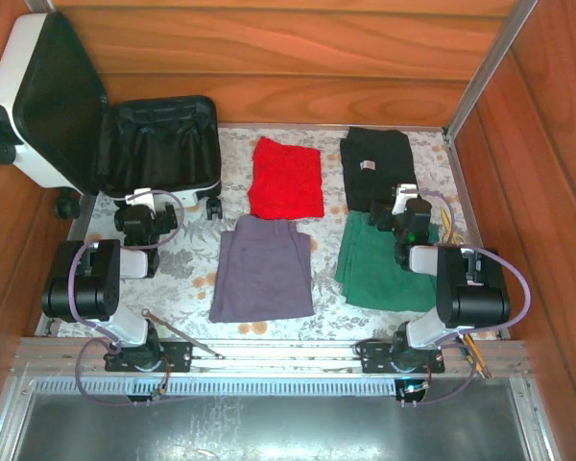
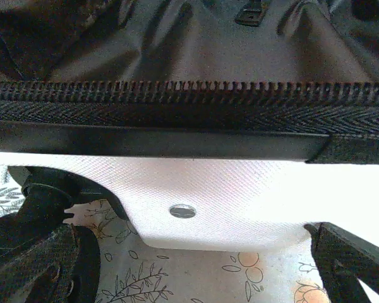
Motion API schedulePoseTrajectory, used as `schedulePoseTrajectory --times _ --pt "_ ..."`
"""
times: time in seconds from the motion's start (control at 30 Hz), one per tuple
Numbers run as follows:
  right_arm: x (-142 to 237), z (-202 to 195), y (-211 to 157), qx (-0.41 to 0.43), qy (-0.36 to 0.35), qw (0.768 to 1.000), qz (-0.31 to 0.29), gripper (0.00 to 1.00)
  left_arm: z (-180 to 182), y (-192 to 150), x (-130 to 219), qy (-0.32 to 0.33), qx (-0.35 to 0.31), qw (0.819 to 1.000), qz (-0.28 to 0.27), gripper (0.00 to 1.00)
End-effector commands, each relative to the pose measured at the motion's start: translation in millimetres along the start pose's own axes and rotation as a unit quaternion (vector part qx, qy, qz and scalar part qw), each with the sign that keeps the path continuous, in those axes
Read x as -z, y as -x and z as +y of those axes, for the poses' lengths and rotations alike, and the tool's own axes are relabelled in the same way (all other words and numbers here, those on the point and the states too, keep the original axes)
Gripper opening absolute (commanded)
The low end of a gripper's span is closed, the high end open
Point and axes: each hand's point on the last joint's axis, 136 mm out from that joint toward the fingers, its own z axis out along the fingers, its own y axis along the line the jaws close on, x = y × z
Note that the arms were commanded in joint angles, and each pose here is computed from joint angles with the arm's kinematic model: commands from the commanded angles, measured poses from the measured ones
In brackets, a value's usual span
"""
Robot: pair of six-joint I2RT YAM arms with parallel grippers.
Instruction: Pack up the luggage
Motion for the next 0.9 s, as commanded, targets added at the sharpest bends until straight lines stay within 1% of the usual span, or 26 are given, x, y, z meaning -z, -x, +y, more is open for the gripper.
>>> schedulePoseTrajectory --times 0.0,0.53,0.87 --pt "0.5 5.7 8.6 0.009 0.012 1.0 -0.013 0.99 -3.7 16.7 -3.1 -0.007 -0.001 1.0 -0.023 1.0" --pt "0.3 4.7 9.6 0.005 0.01 1.0 -0.014 0.99 -2.6 17.1 -3.0 -0.005 0.002 1.0 -0.024 1.0" --pt "0.4 4.6 9.3 0.005 0.01 1.0 -0.013 0.99 -2.2 16.2 -2.8 -0.017 0.009 1.0 -0.022 1.0"
